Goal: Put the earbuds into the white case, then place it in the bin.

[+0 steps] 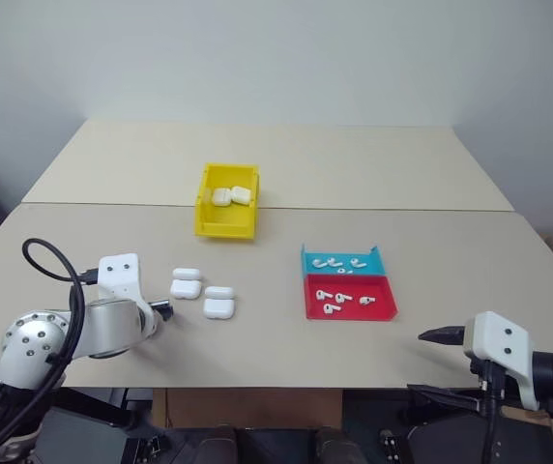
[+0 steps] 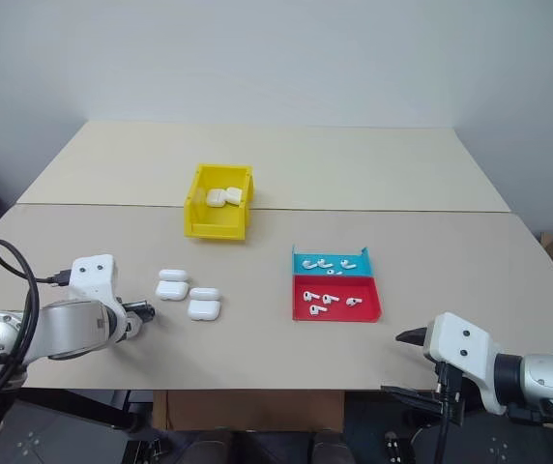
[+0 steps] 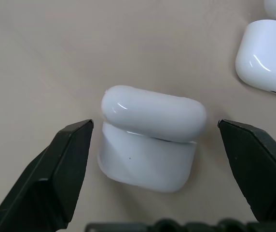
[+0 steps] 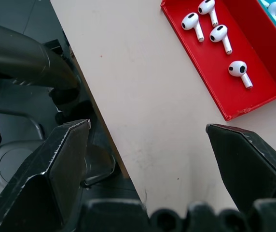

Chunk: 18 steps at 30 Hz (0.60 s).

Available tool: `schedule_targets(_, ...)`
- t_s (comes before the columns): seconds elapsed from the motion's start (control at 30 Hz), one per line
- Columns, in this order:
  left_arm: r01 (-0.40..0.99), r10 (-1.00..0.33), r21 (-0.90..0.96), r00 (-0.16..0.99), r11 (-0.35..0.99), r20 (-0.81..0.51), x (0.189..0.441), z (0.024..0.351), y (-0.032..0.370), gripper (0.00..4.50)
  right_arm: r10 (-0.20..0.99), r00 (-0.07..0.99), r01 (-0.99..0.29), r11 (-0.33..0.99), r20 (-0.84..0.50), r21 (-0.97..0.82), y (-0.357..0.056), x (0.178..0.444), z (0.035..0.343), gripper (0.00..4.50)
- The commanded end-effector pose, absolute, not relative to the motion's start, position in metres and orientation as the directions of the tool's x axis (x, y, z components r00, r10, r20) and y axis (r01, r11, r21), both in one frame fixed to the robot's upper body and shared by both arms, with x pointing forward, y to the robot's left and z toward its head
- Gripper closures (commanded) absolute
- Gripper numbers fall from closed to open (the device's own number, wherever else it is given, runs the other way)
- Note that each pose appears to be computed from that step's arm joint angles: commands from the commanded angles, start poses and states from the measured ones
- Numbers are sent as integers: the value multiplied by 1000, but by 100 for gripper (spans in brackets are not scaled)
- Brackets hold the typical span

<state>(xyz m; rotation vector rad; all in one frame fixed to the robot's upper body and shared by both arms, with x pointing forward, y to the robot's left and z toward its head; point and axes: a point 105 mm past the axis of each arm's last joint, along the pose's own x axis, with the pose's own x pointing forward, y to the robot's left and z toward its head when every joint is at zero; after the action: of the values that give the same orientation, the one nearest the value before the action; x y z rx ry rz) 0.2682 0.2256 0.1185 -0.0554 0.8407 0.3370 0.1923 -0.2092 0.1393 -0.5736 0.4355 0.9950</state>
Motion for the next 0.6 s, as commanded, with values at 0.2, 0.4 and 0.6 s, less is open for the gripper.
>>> schedule_targets(0.2, -288, 276, 113, 622, 951, -733, 262, 119, 229, 0, 650, 486, -872, 408, -584, -271, -206, 192, 142, 4)
schedule_targets(0.4, -268, 259, 110, 619, 957, -742, 260, 117, 231, 0, 652, 486, -872, 409, -582, -270, -205, 193, 142, 4)
schedule_targets(0.6, -197, 218, 119, 625, 973, -750, 257, 116, 231, 0, 654, 487, -871, 414, -578, -265, -204, 191, 141, 4)
